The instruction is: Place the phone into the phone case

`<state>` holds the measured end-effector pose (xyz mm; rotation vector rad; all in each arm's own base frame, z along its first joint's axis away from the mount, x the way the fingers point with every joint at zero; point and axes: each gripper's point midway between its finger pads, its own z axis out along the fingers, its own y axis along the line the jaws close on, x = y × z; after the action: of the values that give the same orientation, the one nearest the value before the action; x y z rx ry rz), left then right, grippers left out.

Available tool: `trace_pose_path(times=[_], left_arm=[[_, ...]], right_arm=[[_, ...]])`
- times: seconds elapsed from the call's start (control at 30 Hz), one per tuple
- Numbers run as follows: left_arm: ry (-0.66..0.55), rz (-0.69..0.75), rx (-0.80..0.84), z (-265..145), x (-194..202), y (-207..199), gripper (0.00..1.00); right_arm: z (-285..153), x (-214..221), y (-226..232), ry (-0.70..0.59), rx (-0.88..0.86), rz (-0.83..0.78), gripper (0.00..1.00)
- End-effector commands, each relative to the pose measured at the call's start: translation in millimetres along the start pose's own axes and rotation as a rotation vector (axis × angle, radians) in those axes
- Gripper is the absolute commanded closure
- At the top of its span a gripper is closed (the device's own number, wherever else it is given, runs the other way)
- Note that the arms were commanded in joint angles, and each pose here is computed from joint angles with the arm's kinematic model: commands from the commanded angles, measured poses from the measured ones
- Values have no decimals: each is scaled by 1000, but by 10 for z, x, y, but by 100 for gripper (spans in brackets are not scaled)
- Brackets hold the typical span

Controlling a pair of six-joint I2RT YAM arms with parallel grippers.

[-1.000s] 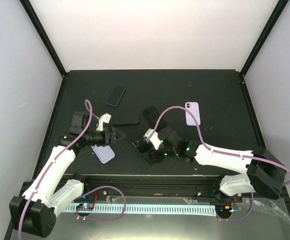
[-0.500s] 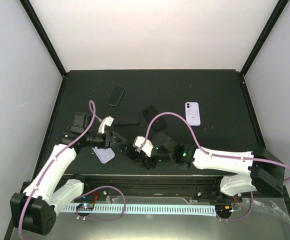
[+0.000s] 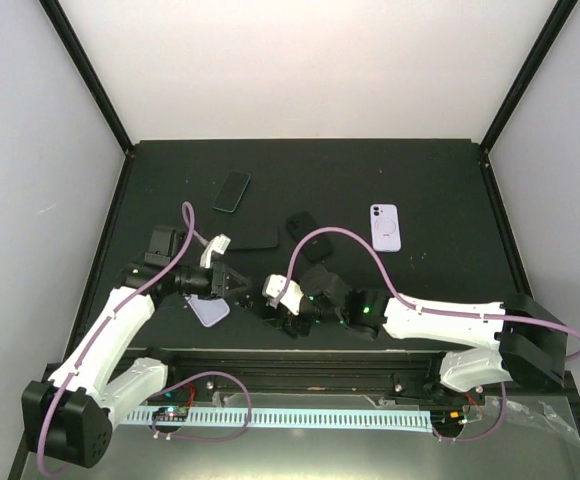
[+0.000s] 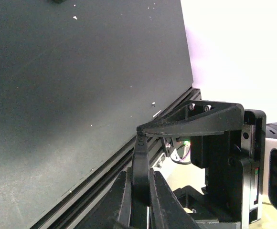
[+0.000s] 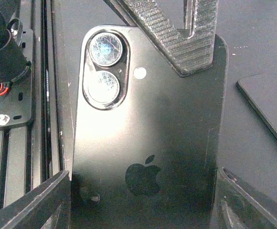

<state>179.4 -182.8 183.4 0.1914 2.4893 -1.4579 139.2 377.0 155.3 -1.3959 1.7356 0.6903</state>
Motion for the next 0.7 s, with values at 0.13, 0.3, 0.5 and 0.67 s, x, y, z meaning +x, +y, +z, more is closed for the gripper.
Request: trace_pose_path(times=[0.13, 0.3, 0.5, 0.67], left_arm=[[-27, 3, 6, 26, -64, 13, 98], [-62, -43, -19, 38, -138, 76, 99], [-78, -70, -7, 28, -179, 40, 98], [-119, -142, 17, -22, -244, -52, 98]], right_arm=[[-142, -321, -104, -107, 85, -5, 22], [-308, -310, -162, -156, 165, -24, 17], [-443, -365, -160, -178, 183, -53, 13], [-469, -414, -62, -201, 229, -150, 28]])
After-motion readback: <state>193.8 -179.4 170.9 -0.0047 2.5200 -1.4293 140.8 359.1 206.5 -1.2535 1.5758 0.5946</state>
